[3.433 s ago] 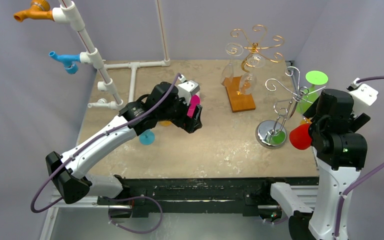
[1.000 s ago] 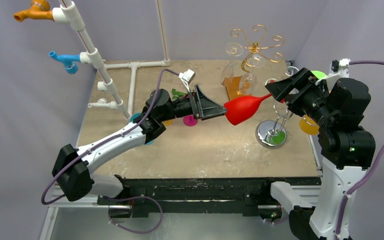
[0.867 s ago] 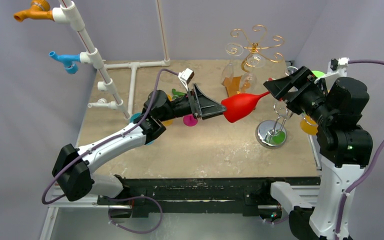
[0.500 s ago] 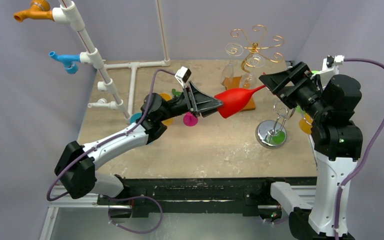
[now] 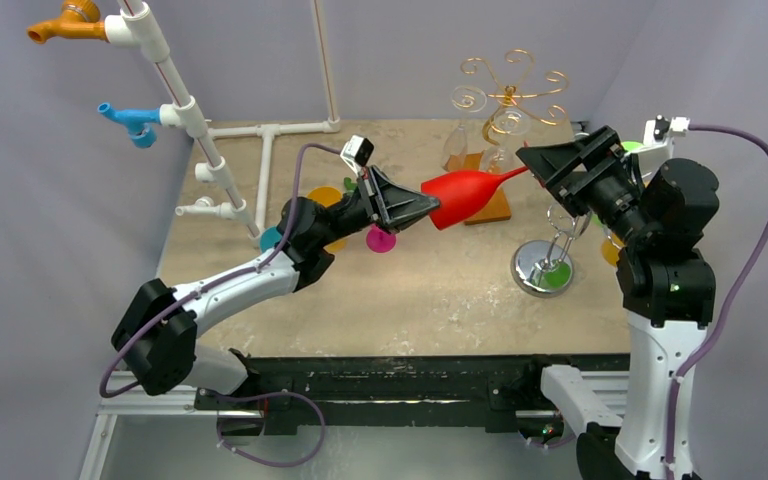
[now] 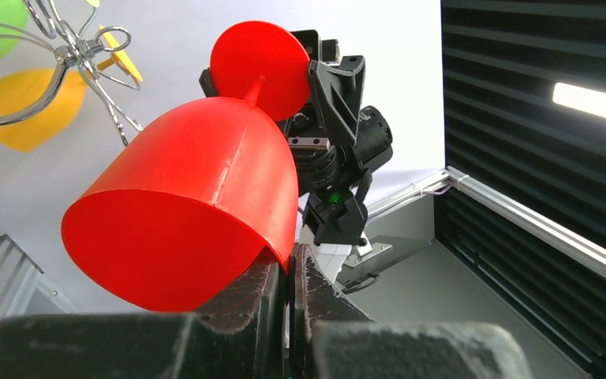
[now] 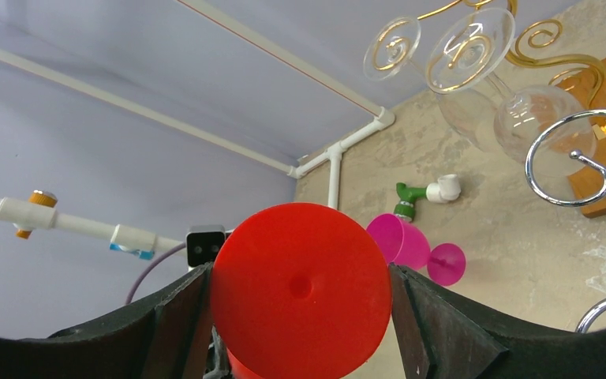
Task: Take the wine glass off the wine glass rack
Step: Place the wine glass at the center of the board.
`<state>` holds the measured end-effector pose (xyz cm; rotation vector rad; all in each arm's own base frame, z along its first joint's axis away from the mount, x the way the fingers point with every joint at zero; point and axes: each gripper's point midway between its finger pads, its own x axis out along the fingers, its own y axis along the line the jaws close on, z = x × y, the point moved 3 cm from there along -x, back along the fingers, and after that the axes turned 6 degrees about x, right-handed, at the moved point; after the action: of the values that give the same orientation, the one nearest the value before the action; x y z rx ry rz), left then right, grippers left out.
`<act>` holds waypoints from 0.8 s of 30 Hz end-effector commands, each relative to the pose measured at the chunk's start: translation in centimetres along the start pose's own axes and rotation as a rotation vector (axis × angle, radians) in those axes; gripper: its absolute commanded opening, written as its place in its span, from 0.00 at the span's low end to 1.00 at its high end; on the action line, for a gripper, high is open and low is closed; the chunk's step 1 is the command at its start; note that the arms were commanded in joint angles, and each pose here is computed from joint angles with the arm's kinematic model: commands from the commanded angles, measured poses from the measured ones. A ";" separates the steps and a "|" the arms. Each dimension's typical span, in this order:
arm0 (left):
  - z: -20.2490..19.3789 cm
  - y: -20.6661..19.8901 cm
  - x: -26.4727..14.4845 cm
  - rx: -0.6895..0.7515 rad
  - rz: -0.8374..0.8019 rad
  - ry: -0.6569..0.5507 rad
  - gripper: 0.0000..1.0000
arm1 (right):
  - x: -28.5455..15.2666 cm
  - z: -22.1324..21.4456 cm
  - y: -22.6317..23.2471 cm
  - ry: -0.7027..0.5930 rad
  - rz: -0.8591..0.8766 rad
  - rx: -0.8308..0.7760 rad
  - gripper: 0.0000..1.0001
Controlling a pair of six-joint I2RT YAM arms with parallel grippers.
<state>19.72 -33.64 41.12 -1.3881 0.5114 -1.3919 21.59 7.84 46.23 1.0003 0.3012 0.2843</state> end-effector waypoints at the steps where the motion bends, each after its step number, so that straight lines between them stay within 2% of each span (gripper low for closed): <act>1: 0.6 -1.5 0.2 0.051 -0.042 -0.020 0.00 | -0.2 0.5 1.2 -0.025 0.072 -0.060 0.87; 2: 0.5 -0.9 0.3 0.064 0.007 -0.010 0.00 | -0.3 0.6 1.2 -0.029 0.070 -0.069 0.97; 3: 0.5 -0.2 0.3 0.091 0.061 -0.004 0.00 | -0.3 0.7 1.2 -0.034 0.065 -0.080 0.99; 8: 0.9 2.4 -0.6 0.281 0.357 0.023 0.00 | -1.4 1.5 1.1 -0.098 0.011 -0.149 0.99; 13: 1.2 3.4 -2.0 0.413 0.541 0.080 0.00 | -1.8 1.8 0.7 -0.123 -0.012 -0.198 0.99; 16: 0.9 4.2 -3.5 0.453 0.641 0.139 0.00 | -1.5 2.0 0.4 -0.125 -0.026 -0.222 0.99; 24: 1.7 4.1 -7.8 0.701 0.927 0.332 0.00 | -1.0 2.8 0.4 -0.123 -0.049 -0.287 0.99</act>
<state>21.40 -30.94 35.00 -0.5296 0.6739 -0.9242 21.15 6.05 47.30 0.7935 0.1955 0.2256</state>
